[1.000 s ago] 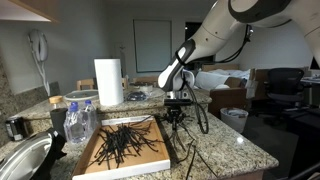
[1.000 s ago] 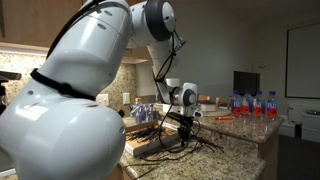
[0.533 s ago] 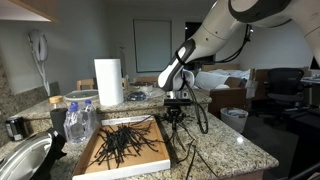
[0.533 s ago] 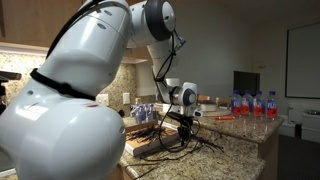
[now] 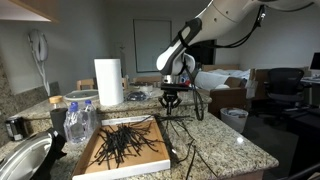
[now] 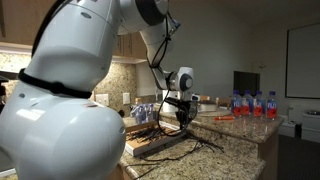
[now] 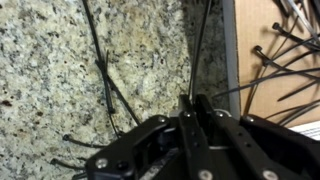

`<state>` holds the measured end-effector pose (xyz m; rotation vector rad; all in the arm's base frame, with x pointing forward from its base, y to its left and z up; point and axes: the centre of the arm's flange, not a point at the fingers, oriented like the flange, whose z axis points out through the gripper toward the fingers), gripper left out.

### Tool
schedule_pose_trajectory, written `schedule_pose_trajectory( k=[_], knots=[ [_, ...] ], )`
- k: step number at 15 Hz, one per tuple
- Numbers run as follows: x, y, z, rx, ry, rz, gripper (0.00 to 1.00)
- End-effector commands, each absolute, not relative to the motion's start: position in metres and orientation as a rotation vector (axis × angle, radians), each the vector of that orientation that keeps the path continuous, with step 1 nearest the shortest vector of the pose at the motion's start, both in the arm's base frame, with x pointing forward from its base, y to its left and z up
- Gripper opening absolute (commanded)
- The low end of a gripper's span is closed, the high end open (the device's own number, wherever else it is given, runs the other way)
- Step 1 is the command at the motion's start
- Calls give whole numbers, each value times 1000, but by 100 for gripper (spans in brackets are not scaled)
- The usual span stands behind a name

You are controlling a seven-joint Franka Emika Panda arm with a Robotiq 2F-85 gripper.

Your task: Put some of the zip ties on the counter on the box

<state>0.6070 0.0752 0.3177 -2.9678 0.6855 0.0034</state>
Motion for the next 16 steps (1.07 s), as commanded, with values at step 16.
schedule_pose_trajectory(
  k=[16],
  knots=[
    [622,366,398,-3230,606,-313,36]
  ],
)
